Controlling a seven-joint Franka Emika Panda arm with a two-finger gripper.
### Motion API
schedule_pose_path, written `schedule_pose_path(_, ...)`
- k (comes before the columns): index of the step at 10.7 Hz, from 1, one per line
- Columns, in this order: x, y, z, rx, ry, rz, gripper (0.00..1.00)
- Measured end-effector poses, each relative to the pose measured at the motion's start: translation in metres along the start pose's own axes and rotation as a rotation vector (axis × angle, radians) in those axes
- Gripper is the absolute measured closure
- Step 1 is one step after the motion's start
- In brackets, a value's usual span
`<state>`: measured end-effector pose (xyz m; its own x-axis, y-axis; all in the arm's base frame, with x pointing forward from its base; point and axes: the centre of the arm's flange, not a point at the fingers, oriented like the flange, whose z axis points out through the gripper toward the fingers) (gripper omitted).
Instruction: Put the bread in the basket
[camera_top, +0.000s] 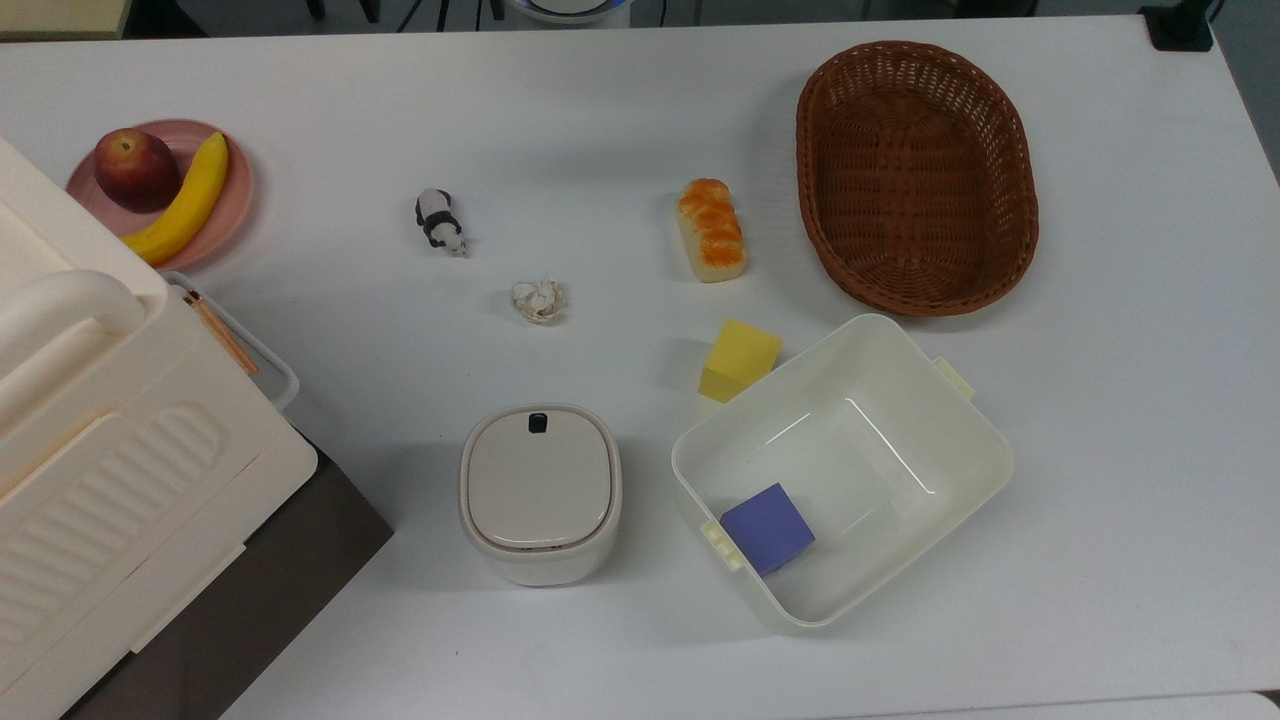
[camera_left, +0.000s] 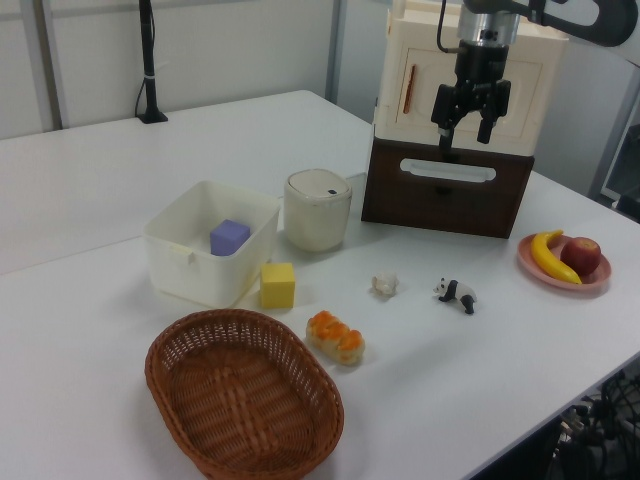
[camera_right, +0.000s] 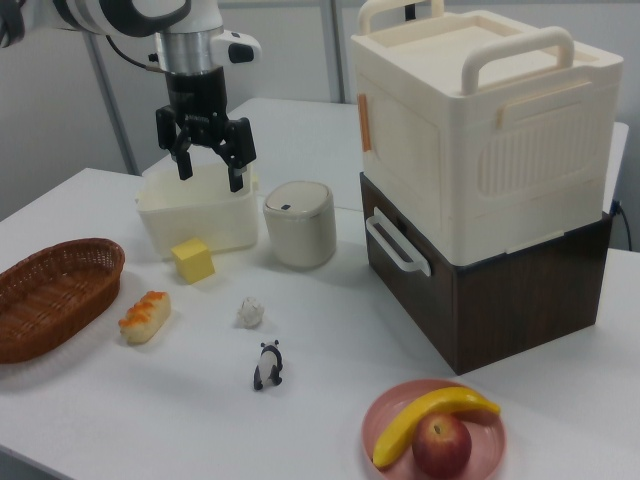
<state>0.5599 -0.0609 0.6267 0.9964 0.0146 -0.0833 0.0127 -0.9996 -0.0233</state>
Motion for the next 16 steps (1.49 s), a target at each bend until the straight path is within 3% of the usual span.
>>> schedule_pose_path(4,0.0026,0.0016,-0.0024,0.008,0.027,0.039,0.00)
schedule_pose_path(16,0.0043,-0.0031,0.0047,0.009,0.014,0.033,0.00)
